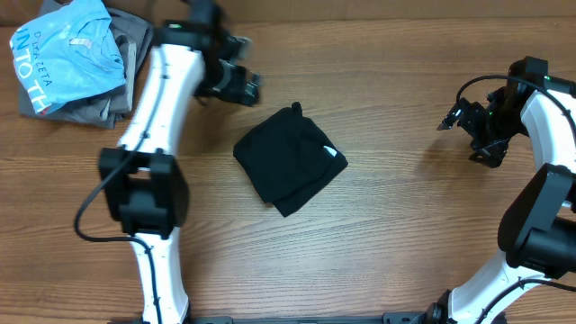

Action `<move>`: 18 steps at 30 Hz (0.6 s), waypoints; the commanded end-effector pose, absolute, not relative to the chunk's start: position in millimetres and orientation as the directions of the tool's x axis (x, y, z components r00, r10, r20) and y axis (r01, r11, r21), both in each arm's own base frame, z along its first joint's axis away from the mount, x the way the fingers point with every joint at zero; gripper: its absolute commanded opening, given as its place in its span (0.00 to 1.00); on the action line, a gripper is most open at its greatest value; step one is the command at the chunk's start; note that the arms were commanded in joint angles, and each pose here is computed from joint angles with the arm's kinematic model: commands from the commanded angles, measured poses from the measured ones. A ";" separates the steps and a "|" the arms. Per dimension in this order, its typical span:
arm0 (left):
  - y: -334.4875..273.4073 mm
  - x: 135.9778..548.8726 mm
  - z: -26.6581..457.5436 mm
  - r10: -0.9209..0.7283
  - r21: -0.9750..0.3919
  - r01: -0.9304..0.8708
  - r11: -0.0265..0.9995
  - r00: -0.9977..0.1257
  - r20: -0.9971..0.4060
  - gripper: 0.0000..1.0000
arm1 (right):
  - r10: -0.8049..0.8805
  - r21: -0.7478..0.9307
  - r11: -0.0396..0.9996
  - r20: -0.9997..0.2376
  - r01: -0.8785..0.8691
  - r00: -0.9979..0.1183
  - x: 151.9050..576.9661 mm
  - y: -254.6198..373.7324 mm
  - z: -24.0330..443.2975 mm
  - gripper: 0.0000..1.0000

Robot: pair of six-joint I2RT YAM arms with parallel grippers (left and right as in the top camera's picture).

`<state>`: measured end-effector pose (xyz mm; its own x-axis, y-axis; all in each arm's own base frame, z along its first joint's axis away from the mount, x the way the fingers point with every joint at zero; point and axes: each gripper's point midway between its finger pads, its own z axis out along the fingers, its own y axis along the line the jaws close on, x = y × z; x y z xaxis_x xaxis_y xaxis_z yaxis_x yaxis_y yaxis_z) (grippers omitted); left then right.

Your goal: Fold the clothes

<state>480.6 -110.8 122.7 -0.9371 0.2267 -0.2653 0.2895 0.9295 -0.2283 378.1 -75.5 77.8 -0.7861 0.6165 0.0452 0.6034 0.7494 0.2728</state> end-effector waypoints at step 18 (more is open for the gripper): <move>-131.7 457.8 43.6 0.276 -0.645 0.286 0.709 -0.954 -0.120 1.00 | 0.611 0.275 0.754 0.042 0.597 -0.791 378.1 -73.5 78.3 1.00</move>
<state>462.0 -117.5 49.4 -0.9662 0.2339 -0.1084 0.2506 0.7539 -0.6074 378.1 -75.3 77.8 -0.7863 0.6162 0.0452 0.6031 0.7496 0.2728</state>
